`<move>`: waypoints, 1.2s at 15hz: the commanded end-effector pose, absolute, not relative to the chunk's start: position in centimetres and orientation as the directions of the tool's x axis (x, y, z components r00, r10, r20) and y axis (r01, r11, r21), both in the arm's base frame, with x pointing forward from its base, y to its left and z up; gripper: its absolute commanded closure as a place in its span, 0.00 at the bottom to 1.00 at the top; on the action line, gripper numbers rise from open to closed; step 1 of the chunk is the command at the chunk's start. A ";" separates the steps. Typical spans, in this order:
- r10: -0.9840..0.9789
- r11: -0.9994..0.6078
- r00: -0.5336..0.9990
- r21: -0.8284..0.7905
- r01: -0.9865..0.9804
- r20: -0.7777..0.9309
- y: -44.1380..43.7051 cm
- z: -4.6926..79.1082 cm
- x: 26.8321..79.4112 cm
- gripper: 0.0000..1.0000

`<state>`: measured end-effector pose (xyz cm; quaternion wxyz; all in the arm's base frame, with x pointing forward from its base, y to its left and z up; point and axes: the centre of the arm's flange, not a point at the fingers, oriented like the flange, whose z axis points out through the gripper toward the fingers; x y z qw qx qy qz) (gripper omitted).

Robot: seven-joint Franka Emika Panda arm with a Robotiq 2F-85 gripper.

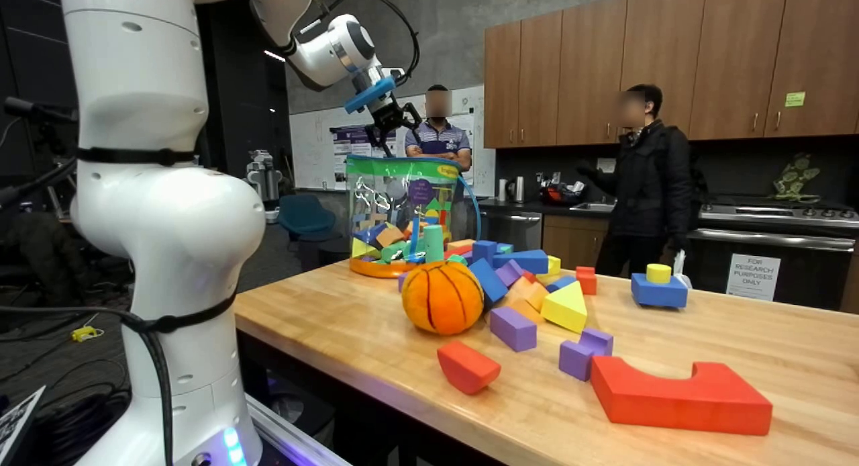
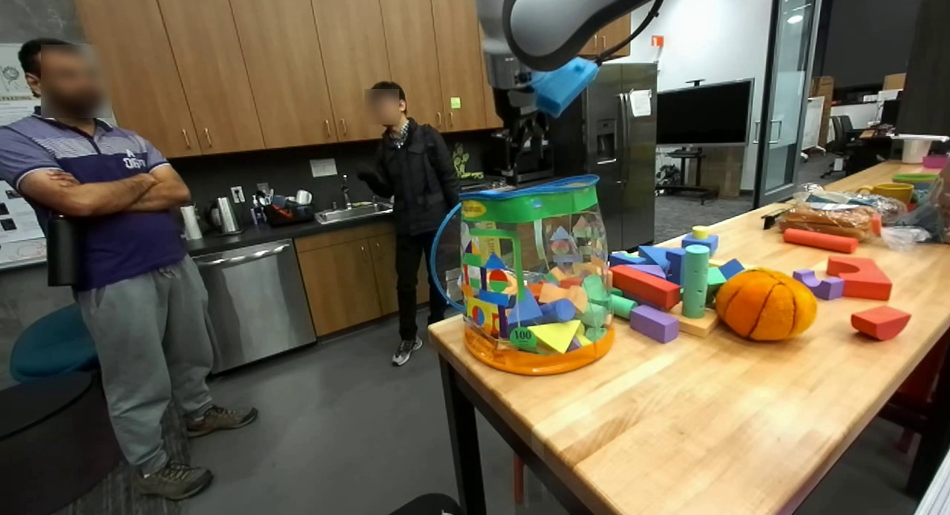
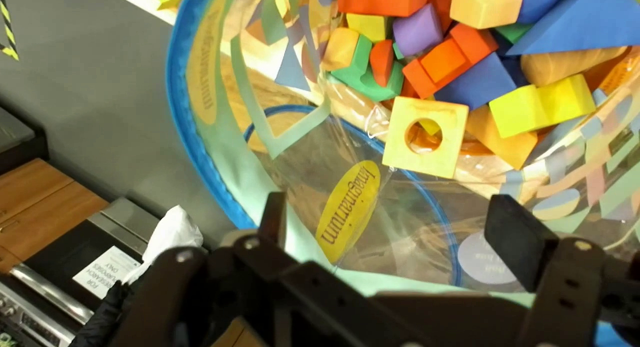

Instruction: Remove one yellow block from the clear bag and put it on the counter.

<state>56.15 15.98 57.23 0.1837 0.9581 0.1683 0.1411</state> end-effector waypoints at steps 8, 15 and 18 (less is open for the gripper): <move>0.397 -0.840 0.918 0.415 0.349 0.030 19.3 51.4 61.9 0.00; 0.383 -0.840 0.924 0.409 0.356 -0.016 20.0 49.1 63.9 0.00; 0.358 -0.856 0.934 0.397 0.332 -0.010 18.6 49.0 64.0 0.00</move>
